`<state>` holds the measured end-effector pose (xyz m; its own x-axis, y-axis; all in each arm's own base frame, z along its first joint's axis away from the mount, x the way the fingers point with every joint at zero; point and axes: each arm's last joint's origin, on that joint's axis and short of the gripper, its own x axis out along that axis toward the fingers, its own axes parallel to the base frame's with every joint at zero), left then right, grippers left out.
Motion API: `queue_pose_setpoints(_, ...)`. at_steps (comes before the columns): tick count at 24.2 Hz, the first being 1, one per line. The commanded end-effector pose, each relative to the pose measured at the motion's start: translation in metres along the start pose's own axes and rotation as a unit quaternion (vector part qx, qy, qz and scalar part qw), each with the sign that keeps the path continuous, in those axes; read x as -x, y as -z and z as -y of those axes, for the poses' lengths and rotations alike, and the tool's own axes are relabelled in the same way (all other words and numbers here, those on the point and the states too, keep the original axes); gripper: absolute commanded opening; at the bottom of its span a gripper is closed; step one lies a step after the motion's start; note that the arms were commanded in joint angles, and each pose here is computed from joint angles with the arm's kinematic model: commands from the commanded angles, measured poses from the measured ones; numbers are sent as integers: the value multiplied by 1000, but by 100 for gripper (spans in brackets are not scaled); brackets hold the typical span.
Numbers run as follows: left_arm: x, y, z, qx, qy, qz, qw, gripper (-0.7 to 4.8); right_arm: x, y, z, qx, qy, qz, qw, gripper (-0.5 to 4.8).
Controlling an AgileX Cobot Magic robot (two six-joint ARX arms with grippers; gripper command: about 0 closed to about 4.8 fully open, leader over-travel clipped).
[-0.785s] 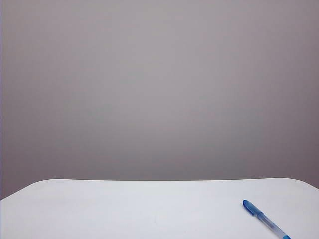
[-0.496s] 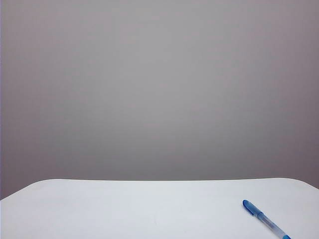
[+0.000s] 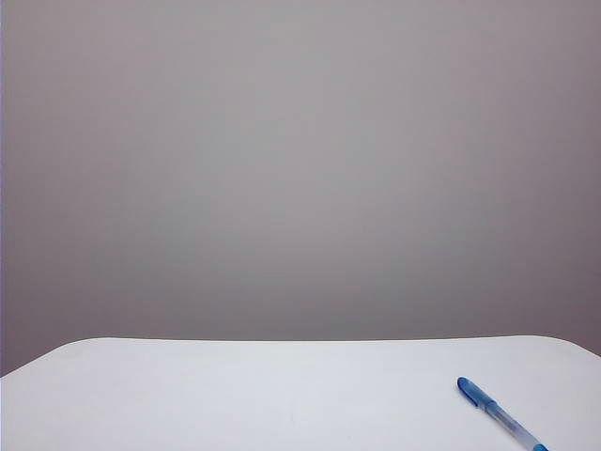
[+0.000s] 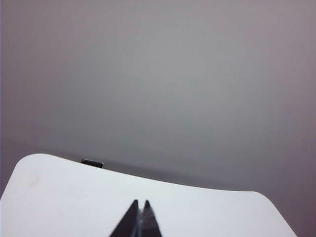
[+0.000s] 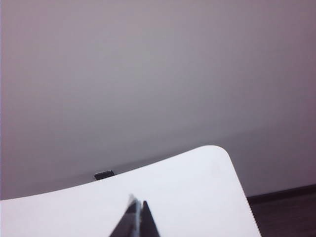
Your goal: Pick up the pen and remove the cap.
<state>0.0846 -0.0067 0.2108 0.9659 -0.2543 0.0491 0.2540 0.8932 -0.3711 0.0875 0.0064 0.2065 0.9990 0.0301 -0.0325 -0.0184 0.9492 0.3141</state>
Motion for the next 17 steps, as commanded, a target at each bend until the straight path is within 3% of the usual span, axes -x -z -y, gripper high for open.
queue_pose_setpoints(1, -5, -12, 4, 2, -1, -14, 1000, -5, 0, -27, -11, -25, -44, -3, 999, -2)
queue_pose_setpoints(4, -17, -37, 12, -30, 12, -46, 998, -5, -7, -63, -28, -17, -109, -23, 994, -1)
queue_pose_setpoints(6, -28, -60, 18, -77, 7, -59, 995, -5, -15, -80, -35, 20, -112, -19, 993, 13)
queue_pose_setpoints(9, -46, -90, 24, -113, -13, -87, 990, -5, -29, -97, -41, 53, -109, -30, 992, 21)
queue_pose_setpoints(11, -69, -109, 26, -152, -10, -144, 978, -4, -49, -102, -45, 55, -108, -78, 990, 22)
queue_pose_setpoints(15, -103, -113, 26, -138, 4, -237, 962, -1, -83, -99, -47, 50, -106, -156, 981, 23)
queue_pose_setpoints(17, -124, -109, 32, -137, 23, -266, 954, -1, -104, -92, -47, 55, -94, -205, 973, 57)
